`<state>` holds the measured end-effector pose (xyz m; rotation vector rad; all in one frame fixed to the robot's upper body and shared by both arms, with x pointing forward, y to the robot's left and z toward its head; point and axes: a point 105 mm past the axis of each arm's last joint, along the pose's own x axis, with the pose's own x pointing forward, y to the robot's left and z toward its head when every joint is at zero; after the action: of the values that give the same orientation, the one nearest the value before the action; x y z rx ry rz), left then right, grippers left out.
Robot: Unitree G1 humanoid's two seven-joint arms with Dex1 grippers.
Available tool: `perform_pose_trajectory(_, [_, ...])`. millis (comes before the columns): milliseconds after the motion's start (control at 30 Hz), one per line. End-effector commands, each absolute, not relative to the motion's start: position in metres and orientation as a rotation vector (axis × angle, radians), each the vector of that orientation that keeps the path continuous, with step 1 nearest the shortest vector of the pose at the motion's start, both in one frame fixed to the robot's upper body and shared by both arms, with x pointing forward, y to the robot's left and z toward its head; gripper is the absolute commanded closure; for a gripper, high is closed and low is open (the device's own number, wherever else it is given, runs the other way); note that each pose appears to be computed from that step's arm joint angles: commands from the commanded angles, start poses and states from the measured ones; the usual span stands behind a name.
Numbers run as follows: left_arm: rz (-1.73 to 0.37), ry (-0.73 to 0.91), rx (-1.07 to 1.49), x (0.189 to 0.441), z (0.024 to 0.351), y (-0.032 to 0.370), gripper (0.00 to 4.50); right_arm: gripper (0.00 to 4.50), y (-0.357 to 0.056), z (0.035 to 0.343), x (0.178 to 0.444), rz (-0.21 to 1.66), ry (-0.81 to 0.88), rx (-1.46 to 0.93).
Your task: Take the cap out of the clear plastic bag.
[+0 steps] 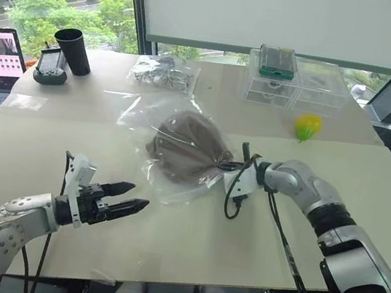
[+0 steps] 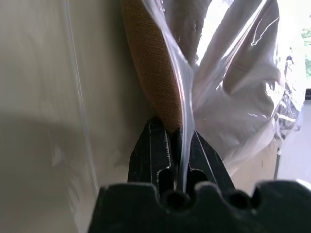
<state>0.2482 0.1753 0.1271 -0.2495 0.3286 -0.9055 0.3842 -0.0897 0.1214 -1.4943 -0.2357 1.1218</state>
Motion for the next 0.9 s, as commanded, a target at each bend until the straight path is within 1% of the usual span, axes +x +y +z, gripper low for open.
perform_pose_trajectory(33, [-0.925, 0.285, -0.219, 0.25, 0.137, 0.172, 0.0, 4.48, -0.085, 0.13, 0.372, 1.146, -0.147, -1.419])
perform_pose_trajectory(67, [-0.926, 0.289, -0.215, 0.25, 0.136, 0.172, 0.0, 4.48, -0.08, 0.129, 0.363, 1.16, -0.075, -1.384])
perform_pose_trajectory(167, [-0.931, 0.291, -0.214, 0.251, 0.136, 0.172, 0.0, 4.48, -0.061, 0.131, 0.334, 1.221, 0.039, -1.29])
perform_pose_trajectory(300, [-0.933, 0.291, -0.21, 0.25, 0.138, 0.172, 0.0, 4.48, -0.043, 0.132, 0.317, 1.21, 0.139, -1.232])
perform_pose_trajectory(433, [-0.926, 0.297, -0.201, 0.248, 0.14, 0.177, 0.0, 4.48, -0.041, 0.132, 0.329, 1.04, 0.215, -1.327])
perform_pose_trajectory(567, [-0.915, 0.299, -0.2, 0.246, 0.142, 0.179, 0.0, 4.48, -0.047, 0.127, 0.351, 0.852, 0.249, -1.374])
perform_pose_trajectory(667, [-0.916, 0.302, -0.2, 0.244, 0.142, 0.179, 0.0, 4.48, -0.047, 0.125, 0.364, 0.757, 0.263, -1.33])
perform_pose_trajectory(767, [-0.914, 0.304, -0.199, 0.243, 0.142, 0.179, 0.0, 4.48, -0.048, 0.123, 0.369, 0.732, 0.27, -1.32])
perform_pose_trajectory(900, [-0.911, 0.306, -0.198, 0.243, 0.142, 0.18, 0.0, 4.48, -0.037, 0.125, 0.361, 0.781, 0.228, -1.283])
